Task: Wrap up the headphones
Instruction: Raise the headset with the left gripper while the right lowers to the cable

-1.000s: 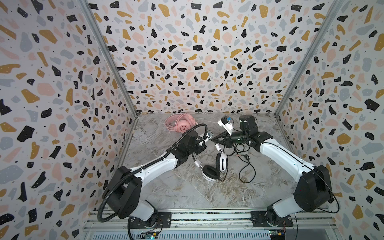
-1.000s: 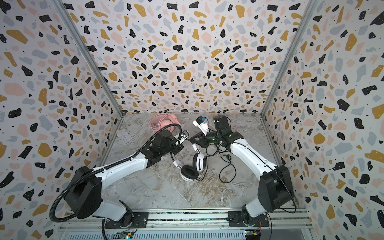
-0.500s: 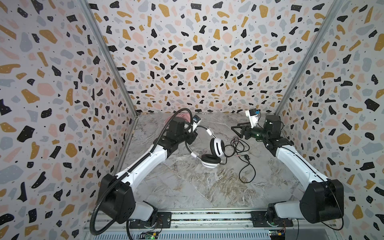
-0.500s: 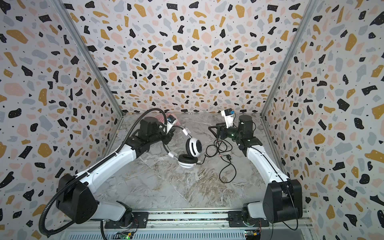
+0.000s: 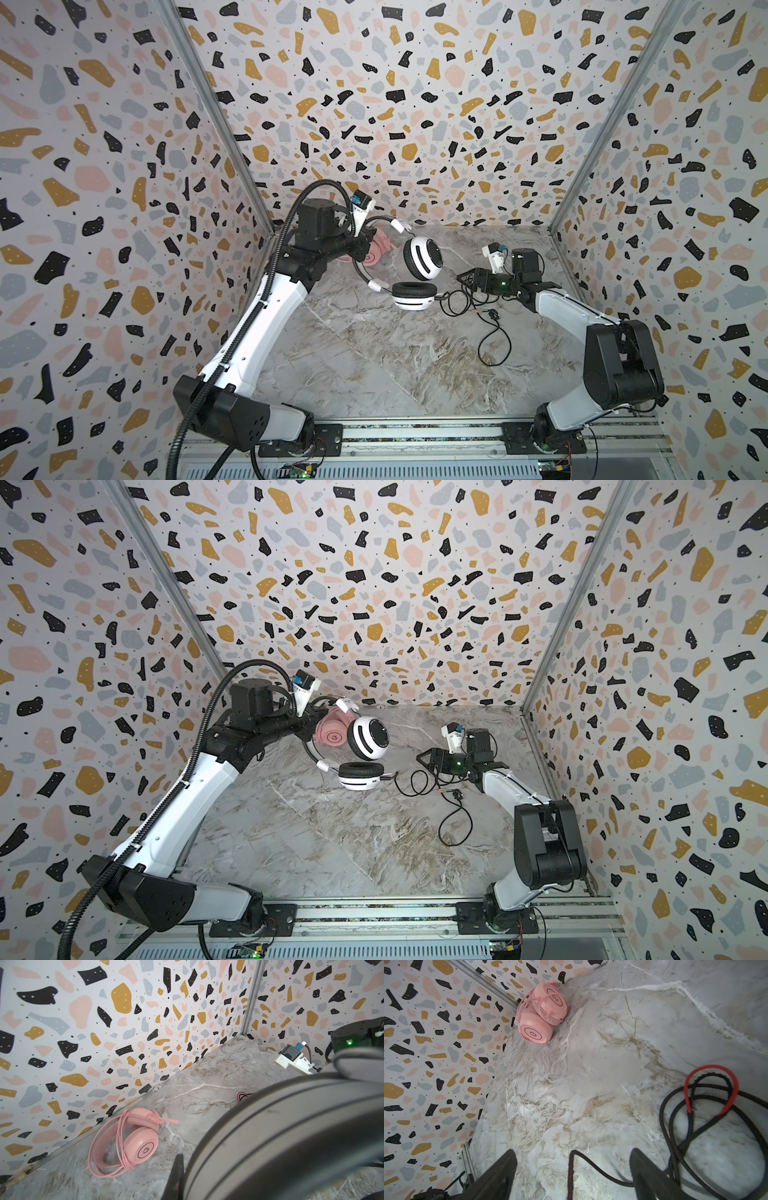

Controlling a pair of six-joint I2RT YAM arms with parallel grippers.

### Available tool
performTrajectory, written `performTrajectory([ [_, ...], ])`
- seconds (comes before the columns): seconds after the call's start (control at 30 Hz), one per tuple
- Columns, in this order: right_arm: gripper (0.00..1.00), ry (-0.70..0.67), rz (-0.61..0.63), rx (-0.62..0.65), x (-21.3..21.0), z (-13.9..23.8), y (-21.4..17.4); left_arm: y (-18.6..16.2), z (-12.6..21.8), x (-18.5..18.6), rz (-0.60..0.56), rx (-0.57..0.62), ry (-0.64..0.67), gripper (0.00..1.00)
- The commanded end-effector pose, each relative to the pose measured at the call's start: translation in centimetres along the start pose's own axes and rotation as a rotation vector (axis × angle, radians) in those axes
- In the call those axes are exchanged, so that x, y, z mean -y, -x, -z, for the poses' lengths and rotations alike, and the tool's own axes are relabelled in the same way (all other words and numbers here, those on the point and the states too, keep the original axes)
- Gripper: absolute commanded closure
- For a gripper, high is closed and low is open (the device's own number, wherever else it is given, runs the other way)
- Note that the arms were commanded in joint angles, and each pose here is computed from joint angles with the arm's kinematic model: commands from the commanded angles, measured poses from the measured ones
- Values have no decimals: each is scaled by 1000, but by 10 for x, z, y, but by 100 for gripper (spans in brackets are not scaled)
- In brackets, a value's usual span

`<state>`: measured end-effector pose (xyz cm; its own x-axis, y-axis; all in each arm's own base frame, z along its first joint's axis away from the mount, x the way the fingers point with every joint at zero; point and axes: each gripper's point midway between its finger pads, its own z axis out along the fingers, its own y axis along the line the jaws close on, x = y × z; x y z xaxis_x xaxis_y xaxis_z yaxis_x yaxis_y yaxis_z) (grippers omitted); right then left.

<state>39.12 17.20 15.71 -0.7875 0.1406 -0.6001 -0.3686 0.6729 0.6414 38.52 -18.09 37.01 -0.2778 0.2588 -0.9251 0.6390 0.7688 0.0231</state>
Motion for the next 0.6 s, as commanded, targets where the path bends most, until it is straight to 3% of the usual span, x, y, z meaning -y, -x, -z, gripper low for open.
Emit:
performTrajectory([
  [0.0,13,-37,-57,35,10,12,3,44,27,4,60,133,-63,100],
  [0.17,12,-23,-169,22,17,6,-14,73,47,5,75,205,-96,100],
  [0.3,12,3,-331,36,23,0,-27,90,61,9,70,252,-111,100],
  [0.57,13,132,-559,111,0,-13,-27,119,85,13,74,337,-129,100],
])
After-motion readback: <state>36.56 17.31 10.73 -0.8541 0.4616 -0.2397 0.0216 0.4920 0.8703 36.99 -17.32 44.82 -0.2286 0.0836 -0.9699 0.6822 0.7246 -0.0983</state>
